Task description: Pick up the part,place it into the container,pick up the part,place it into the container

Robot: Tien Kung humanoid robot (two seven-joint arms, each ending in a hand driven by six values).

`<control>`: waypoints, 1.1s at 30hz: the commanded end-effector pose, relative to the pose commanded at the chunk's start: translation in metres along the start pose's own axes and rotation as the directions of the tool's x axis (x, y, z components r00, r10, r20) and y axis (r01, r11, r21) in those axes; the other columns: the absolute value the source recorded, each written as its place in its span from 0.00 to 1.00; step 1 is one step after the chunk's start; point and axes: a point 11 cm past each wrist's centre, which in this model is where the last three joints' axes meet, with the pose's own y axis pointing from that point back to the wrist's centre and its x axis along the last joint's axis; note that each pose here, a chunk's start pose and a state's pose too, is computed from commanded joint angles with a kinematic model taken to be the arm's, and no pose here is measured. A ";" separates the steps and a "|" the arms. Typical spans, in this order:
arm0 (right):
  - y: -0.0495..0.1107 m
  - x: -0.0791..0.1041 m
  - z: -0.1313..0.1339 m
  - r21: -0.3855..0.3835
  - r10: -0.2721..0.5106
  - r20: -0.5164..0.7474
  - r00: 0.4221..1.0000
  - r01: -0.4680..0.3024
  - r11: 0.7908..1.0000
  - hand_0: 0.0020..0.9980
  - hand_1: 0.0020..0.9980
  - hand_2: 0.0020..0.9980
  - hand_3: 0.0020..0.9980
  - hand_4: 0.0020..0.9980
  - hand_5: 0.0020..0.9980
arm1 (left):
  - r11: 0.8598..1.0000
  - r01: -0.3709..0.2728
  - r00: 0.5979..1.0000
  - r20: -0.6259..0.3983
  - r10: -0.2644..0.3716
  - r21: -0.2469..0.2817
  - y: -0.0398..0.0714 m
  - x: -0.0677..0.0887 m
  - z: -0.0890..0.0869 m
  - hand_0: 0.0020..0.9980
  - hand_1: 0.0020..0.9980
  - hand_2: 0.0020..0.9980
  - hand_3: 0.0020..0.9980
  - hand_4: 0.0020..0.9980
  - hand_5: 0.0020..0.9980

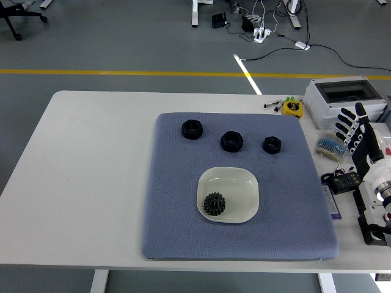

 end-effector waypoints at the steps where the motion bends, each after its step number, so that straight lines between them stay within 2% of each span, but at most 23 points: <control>1: 0.000 0.001 0.001 0.000 0.004 0.005 1.000 -0.004 1.000 0.91 0.87 0.86 0.85 1.00 0.98 | 1.000 0.000 1.000 0.000 0.000 0.000 0.000 0.000 0.000 0.70 0.65 0.67 0.58 0.67 0.63; 7: 0.001 0.004 0.007 0.014 0.038 0.035 0.999 -0.038 0.999 0.88 0.85 0.85 0.84 1.00 0.98 | 1.000 0.001 1.000 0.002 -0.001 0.001 0.000 0.000 -0.001 0.70 0.65 0.67 0.58 0.67 0.63; 33: 0.000 0.009 0.013 0.003 0.026 0.042 0.999 -0.026 1.000 0.83 0.81 0.82 0.82 1.00 0.97 | 1.000 0.000 1.000 0.002 0.000 0.001 0.000 0.001 -0.001 0.70 0.65 0.67 0.58 0.67 0.63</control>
